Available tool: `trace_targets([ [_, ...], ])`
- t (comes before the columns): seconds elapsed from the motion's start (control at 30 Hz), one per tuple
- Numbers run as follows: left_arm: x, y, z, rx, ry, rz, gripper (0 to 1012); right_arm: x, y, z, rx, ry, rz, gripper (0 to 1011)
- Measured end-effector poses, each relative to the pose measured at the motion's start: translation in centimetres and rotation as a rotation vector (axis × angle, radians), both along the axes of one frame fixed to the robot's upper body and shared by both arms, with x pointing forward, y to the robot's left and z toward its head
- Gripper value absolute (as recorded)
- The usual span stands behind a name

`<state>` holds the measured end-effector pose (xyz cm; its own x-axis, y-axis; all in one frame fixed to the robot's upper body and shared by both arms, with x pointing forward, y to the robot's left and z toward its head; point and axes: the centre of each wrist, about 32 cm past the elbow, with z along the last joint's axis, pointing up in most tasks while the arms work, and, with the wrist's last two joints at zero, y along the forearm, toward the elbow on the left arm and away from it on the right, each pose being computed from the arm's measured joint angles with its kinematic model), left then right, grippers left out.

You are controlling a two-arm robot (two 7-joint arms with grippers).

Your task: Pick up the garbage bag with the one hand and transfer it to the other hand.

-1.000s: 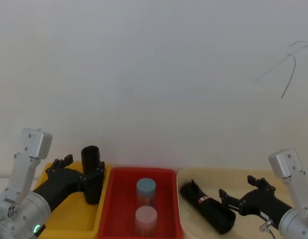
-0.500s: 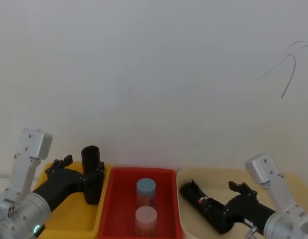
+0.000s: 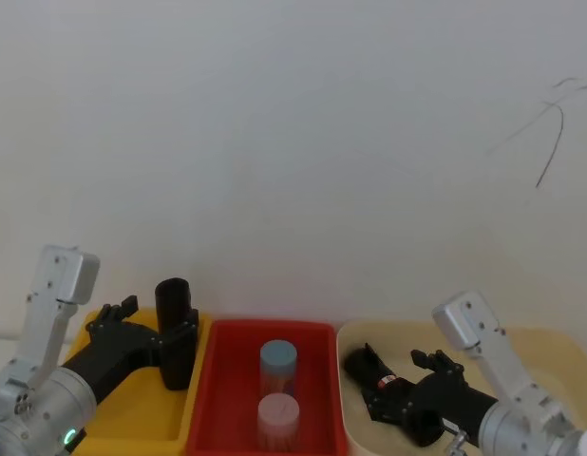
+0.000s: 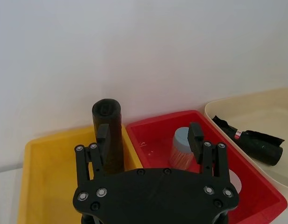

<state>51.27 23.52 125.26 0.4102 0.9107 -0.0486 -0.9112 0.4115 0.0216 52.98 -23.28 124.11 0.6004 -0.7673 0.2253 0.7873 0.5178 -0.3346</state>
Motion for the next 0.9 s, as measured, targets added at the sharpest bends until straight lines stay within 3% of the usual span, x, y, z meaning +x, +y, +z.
trace_targets([
  [0.37,0.00,0.00,0.00,0.000,0.000,0.000,1001,1.2,0.9,0.8,-0.024,0.037,0.037,1004],
  [0.9,0.00,0.00,0.00,0.000,0.000,0.000,1001,3.1,3.1,1.6,-0.067,0.094,0.162,1004],
])
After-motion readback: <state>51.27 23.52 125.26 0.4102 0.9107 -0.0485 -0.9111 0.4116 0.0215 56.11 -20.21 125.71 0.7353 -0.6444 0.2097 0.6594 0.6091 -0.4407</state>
